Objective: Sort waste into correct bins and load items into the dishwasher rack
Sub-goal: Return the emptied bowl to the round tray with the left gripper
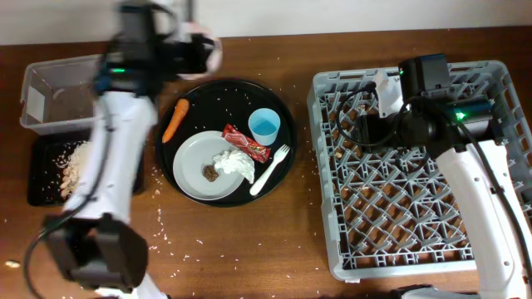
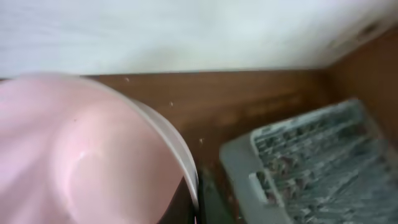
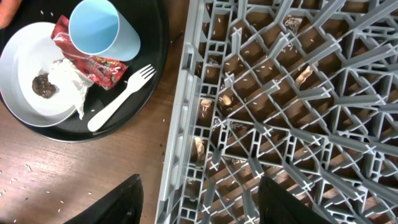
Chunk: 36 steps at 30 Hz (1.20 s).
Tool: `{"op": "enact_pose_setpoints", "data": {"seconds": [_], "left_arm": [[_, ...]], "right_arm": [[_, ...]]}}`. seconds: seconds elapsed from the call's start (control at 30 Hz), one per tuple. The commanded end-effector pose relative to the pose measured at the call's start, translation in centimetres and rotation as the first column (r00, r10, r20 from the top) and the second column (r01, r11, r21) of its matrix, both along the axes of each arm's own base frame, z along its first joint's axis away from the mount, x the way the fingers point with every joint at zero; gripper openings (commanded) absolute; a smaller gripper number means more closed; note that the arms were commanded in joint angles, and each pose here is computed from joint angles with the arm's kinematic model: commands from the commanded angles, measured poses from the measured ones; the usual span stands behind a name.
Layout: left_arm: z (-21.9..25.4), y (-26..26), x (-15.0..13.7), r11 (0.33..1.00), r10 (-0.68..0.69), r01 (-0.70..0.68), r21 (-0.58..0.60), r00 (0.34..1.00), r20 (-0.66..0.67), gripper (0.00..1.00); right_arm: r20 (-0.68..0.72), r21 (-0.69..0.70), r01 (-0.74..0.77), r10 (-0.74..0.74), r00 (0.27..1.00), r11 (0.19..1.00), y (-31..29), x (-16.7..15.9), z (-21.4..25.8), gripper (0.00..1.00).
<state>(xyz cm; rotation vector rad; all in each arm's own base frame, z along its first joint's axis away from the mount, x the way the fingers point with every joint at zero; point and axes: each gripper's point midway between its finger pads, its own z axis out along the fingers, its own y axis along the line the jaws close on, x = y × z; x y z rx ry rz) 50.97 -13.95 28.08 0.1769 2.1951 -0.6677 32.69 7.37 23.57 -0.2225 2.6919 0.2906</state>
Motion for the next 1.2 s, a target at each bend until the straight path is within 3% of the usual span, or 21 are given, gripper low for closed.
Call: {"op": "enact_pose_setpoints", "data": {"seconds": [0.0,0.17,0.27,0.4,0.53,0.6,0.63,0.77,1.0,1.17], "left_arm": [[-6.6,-3.9,1.9,0.92,0.015,-0.036,0.391,0.998,0.056,0.0],[-16.2,-7.0,3.0,0.862,-0.004,0.022,0.507,0.999,-0.037,0.0],[-18.8,-6.5,3.0,0.843,0.016,0.031,0.537,0.997,-0.081,0.0],[-19.9,-5.6,2.5,0.818,0.042,0.03,0.574,0.993,-0.112,0.0],[-19.8,-4.4,2.8,0.787,0.088,-0.012,0.616,0.992,-0.092,0.07],[-20.0,-4.2,2.6,0.785,0.09,-0.006,0.62,0.99,-0.104,0.18],[-20.1,-4.1,2.5,0.783,0.09,-0.002,0.622,0.99,-0.11,0.34],[-20.0,-4.0,2.4,0.782,0.092,-0.003,0.623,0.989,-0.112,0.68],[-11.2,1.3,2.5,0.772,0.182,-0.048,0.634,0.972,-0.147,0.8],[-14.1,7.3,-0.4,0.75,0.245,0.041,0.661,0.91,-0.335,0.8]], "right_arm": [[0.013,0.009,0.006,-0.006,1.0,1.0,0.0,0.3,0.5,0.58],[0.008,0.008,0.006,-0.006,1.0,1.0,0.0,0.2,0.4,0.58],[0.009,0.008,0.006,-0.006,1.0,1.0,0.0,0.2,0.4,0.59],[0.01,0.008,0.006,-0.006,1.0,1.0,0.0,0.2,0.4,0.58],[0.009,0.008,0.006,-0.006,1.0,1.0,0.0,0.2,0.4,0.58],[0.009,0.008,0.006,-0.006,1.0,1.0,0.0,0.2,0.4,0.58],[0.009,0.008,0.006,-0.006,1.0,1.0,0.0,0.2,0.4,0.58],[0.009,0.008,0.006,-0.006,1.0,1.0,0.0,0.2,0.4,0.58],[0.01,0.008,0.006,-0.006,1.0,1.0,0.0,0.2,0.4,0.59],[0.012,-0.009,0.014,-0.014,1.0,1.0,-0.3,0.3,0.4,0.59]]}}
